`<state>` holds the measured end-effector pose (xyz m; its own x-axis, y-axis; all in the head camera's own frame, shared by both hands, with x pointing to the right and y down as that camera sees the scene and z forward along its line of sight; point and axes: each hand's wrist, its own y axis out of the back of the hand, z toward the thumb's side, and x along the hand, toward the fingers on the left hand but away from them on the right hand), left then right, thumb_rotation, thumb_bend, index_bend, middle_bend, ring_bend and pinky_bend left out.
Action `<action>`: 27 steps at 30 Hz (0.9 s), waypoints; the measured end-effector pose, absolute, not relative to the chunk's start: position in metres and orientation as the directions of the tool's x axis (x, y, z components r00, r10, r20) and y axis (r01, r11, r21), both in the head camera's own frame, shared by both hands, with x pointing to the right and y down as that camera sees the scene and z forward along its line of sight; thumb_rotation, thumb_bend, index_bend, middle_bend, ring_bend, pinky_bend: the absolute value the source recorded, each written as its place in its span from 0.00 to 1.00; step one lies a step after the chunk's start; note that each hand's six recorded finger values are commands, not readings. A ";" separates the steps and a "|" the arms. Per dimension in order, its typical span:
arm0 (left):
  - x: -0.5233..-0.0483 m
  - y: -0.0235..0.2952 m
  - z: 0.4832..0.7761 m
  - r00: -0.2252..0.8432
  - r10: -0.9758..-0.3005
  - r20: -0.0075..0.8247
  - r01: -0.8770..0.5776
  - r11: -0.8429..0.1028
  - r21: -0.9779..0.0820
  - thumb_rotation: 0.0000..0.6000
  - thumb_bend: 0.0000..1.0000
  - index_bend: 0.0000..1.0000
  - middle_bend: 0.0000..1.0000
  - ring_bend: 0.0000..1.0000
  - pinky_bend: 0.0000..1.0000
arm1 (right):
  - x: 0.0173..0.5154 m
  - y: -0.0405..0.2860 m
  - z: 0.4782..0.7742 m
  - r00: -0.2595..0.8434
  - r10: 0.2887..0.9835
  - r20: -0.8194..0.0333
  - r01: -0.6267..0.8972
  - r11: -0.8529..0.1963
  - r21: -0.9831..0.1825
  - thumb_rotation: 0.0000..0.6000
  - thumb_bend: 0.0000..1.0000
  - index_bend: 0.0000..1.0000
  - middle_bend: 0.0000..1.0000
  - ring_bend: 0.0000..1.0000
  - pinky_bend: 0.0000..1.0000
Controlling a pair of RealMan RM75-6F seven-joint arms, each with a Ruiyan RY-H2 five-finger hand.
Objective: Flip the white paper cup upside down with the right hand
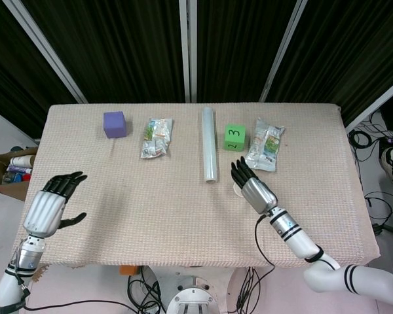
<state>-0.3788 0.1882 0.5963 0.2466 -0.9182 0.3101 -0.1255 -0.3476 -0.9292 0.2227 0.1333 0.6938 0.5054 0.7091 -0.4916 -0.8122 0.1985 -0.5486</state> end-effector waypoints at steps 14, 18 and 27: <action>-0.429 0.193 0.598 0.054 -0.927 0.372 0.050 -0.369 -0.928 1.00 0.00 0.17 0.17 0.19 0.21 | 0.323 0.129 0.622 0.305 0.883 -0.357 -0.219 -0.300 -0.928 1.00 0.22 0.05 0.13 0.02 0.03; -0.447 0.201 0.587 -0.014 -0.936 0.352 0.070 -0.352 -0.933 1.00 0.00 0.17 0.17 0.19 0.21 | 0.371 0.143 0.601 0.224 0.905 -0.362 -0.042 -0.362 -0.931 1.00 0.22 0.03 0.11 0.00 0.00; -0.454 0.227 0.565 -0.064 -0.938 0.342 0.044 -0.345 -0.938 1.00 0.00 0.17 0.17 0.19 0.21 | 0.455 0.202 0.556 0.089 0.916 -0.391 0.087 -0.398 -0.913 1.00 0.23 0.02 0.10 0.00 0.00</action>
